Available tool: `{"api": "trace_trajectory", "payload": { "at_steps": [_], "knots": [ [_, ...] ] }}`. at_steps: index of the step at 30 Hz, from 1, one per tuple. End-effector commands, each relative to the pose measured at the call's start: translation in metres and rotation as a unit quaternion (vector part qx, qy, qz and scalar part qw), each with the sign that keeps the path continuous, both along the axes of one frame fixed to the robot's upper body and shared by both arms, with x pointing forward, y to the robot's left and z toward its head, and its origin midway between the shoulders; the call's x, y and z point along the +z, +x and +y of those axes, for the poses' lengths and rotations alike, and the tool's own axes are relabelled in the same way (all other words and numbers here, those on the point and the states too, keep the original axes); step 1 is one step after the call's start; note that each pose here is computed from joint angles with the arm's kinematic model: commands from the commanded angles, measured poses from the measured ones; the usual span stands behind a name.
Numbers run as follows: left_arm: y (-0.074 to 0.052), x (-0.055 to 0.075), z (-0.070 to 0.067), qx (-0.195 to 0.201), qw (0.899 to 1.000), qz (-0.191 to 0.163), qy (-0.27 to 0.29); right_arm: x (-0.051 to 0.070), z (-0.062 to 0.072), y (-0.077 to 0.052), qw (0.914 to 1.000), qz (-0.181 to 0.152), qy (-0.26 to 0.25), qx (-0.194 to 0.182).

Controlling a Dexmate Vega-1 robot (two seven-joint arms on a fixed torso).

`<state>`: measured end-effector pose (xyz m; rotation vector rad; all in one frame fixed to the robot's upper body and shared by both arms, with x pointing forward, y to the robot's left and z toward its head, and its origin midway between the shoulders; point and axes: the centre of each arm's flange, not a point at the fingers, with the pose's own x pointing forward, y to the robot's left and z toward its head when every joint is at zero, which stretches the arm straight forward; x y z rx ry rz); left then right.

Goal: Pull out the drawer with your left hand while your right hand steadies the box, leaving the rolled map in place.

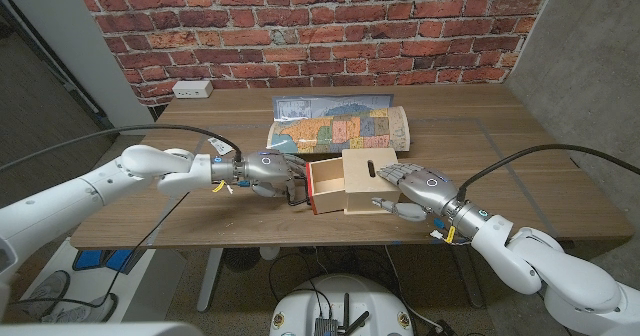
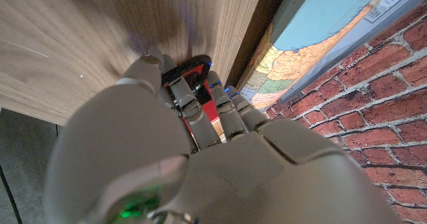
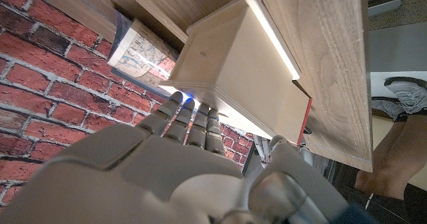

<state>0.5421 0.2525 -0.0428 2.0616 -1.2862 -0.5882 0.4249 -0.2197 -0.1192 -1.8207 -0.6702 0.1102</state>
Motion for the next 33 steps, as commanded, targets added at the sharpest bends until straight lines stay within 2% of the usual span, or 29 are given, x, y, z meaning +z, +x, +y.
{"api": "trace_trajectory", "payload": {
  "at_steps": [1,19,33],
  "knots": [
    [-0.005,0.003,0.010,0.010,1.000,0.001,0.004,0.000,-0.001,0.000,1.0000,0.005,-0.006,-0.005],
    [-0.006,0.004,0.022,0.016,1.000,0.003,0.004,0.002,0.002,0.002,0.9998,0.000,-0.015,-0.010],
    [-0.007,0.006,0.038,0.033,0.999,0.002,0.001,0.004,0.006,0.004,0.9997,-0.001,-0.020,-0.016]
  ]
}}
